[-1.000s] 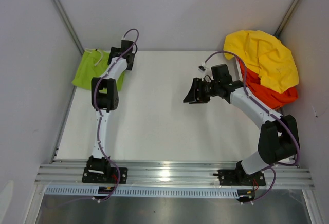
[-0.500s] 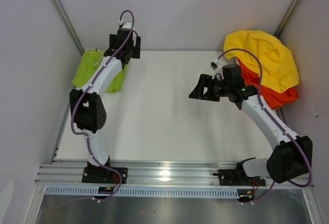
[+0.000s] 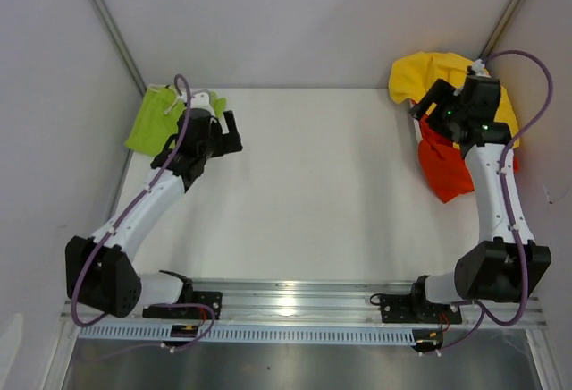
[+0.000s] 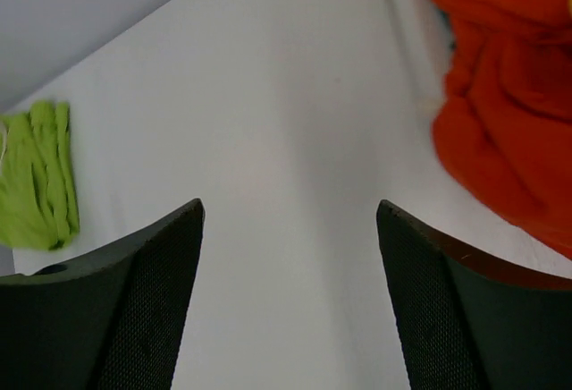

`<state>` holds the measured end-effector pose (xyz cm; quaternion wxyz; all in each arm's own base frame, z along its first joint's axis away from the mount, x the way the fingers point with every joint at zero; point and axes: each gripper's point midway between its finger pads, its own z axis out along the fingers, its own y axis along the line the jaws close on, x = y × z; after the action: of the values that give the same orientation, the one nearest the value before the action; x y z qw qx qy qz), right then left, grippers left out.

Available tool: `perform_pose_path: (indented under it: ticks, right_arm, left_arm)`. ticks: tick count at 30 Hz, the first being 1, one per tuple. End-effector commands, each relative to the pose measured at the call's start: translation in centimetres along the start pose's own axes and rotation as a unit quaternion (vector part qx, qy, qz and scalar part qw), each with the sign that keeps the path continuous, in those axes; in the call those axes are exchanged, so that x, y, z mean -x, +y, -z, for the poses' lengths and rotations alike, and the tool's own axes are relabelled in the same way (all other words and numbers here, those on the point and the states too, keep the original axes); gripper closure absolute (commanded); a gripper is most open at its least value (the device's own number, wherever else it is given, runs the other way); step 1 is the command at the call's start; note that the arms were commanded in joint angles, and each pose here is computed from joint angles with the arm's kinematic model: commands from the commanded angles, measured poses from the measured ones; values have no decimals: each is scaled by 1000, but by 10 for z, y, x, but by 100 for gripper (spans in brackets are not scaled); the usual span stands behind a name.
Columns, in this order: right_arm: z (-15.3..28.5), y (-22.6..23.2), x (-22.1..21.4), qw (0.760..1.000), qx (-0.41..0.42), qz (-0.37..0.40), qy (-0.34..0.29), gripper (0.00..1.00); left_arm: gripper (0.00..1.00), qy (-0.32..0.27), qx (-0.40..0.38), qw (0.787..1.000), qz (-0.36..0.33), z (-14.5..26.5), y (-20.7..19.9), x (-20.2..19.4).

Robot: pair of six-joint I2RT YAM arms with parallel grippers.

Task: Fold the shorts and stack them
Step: Grab the shorts from the pile

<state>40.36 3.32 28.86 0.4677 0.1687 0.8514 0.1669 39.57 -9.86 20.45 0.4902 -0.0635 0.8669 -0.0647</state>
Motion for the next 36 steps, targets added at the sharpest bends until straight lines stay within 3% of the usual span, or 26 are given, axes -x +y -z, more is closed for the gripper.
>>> perform_pose_path:
  ticks: [1,5,14,16,21,30,36]
  right_arm:
    - [-3,-39,30,996,-51,-64,-33,21]
    - [1,-81,29,990,-112,-81,-32,20]
    - [7,-125,23,981,-159,-103,-38,16]
    - [10,-133,20,979,-177,-100,-33,17]
    - [20,-146,3,975,-198,-93,-30,20]
    - [11,-156,0,973,-208,-96,-17,22]
    - [10,-175,-11,964,-250,-95,-9,23]
  left_arm:
    - [1,-80,-67,992,72,33,-22,36]
    - [1,-96,-82,988,90,52,-23,42]
    - [1,-102,-110,980,127,66,-30,42]
    - [1,-127,-129,973,142,73,-35,51]
    - [1,-127,-147,963,186,74,-35,40]
    - [1,-168,-214,941,199,73,-37,15]
    - [1,-141,-189,953,192,55,-24,-24]
